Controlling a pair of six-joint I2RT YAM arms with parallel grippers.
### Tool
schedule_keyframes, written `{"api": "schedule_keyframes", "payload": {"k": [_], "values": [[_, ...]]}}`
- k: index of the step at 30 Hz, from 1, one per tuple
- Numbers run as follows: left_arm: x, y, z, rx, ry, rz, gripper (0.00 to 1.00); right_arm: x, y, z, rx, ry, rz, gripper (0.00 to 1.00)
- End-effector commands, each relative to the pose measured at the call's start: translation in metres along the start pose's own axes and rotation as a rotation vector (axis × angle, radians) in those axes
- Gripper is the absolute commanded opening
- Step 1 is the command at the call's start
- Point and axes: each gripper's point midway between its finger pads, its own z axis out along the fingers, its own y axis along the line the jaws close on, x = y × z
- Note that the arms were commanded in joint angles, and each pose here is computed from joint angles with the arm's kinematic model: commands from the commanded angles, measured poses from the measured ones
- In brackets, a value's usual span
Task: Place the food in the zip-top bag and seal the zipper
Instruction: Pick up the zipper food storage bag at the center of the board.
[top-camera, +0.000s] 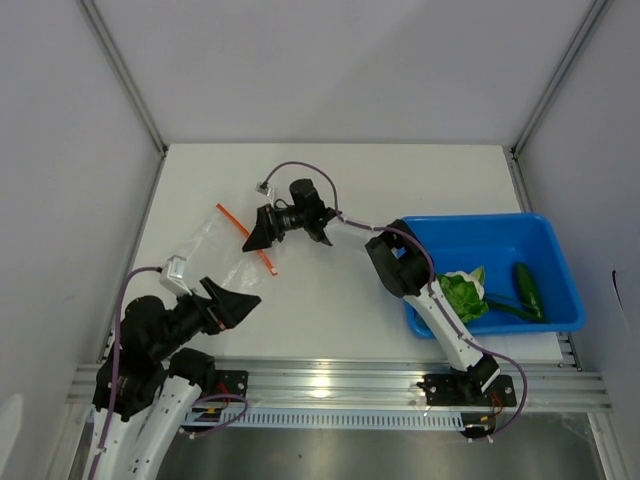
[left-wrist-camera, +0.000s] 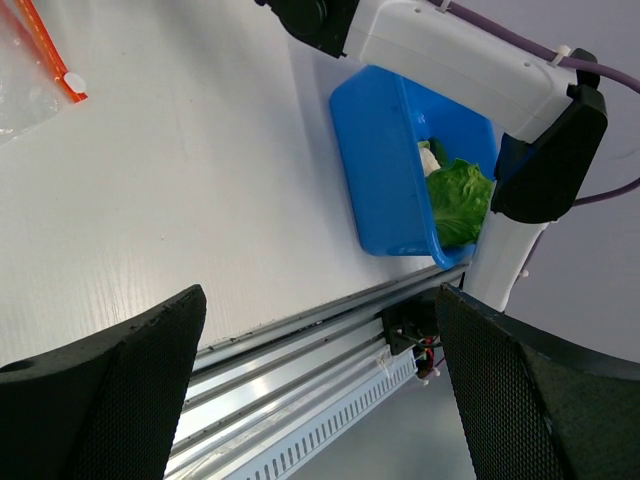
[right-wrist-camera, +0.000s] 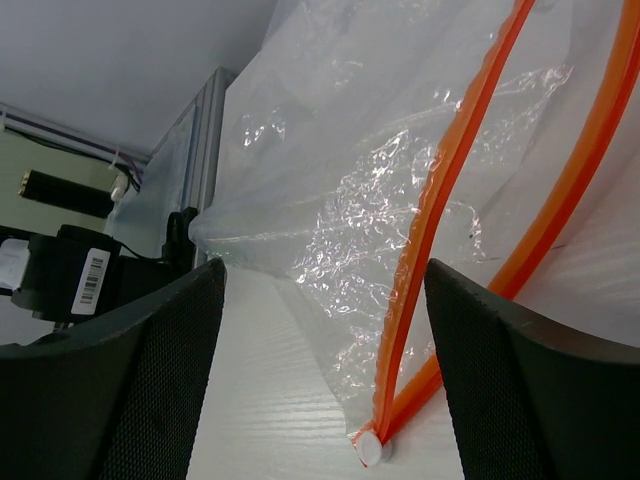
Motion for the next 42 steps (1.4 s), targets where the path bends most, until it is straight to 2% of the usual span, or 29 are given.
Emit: {"api": "schedule_keyframes", "payload": {"k": [1,6,9,10,12,13,15,16,21,25,26,33,35,42], "values": [[-0.007,-0.008,-0.007,0.011,-0.026,0.032,0.98,-0.007,0.011,0.006,-0.062,-0.015,-0.036,0.82],[-0.006,-0.006,-0.007,0.007,-0.020,0.033,0.98,-0.005,0.013,0.005,-0.074,-0.021,-0.025,0.79],[-0.008,-0.003,-0.005,-0.010,-0.029,0.037,0.98,0.004,0.023,0.009,-0.119,0.009,-0.012,0.58],[-0.011,-0.003,-0.005,-0.015,-0.044,0.043,0.98,0.007,0.029,0.012,-0.134,0.020,-0.016,0.47],[-0.022,0.001,-0.006,-0.063,-0.083,0.059,0.98,0.013,0.034,0.013,-0.136,0.037,-0.014,0.31],[-0.028,0.004,-0.006,-0.094,-0.100,0.062,0.98,0.016,0.035,0.014,-0.128,0.040,-0.007,0.14],[-0.045,0.009,-0.011,-0.188,-0.143,0.067,0.99,0.020,0.040,0.015,-0.122,0.038,-0.016,0.03],[-0.050,0.012,-0.011,-0.221,-0.149,0.063,0.99,0.021,0.041,0.011,-0.093,0.028,-0.008,0.00],[-0.061,0.017,-0.005,-0.327,-0.108,0.048,0.96,0.022,0.049,0.000,0.019,0.002,-0.002,0.00],[-0.058,0.037,0.011,-0.463,-0.008,0.039,0.92,0.020,0.078,-0.025,0.215,-0.004,-0.120,0.00],[-0.061,0.040,0.012,-0.482,-0.020,0.038,0.92,0.016,0.078,-0.029,0.279,-0.019,-0.142,0.00],[-0.064,0.043,0.037,-0.495,-0.019,-0.008,0.93,0.017,0.119,-0.062,0.496,-0.010,-0.287,0.00],[-0.063,0.040,0.047,-0.493,0.000,-0.031,0.93,0.029,0.130,-0.066,0.528,0.040,-0.322,0.00],[-0.090,0.018,0.055,-0.475,-0.059,-0.039,0.96,0.049,0.135,-0.075,0.618,0.099,-0.379,0.00]]}}
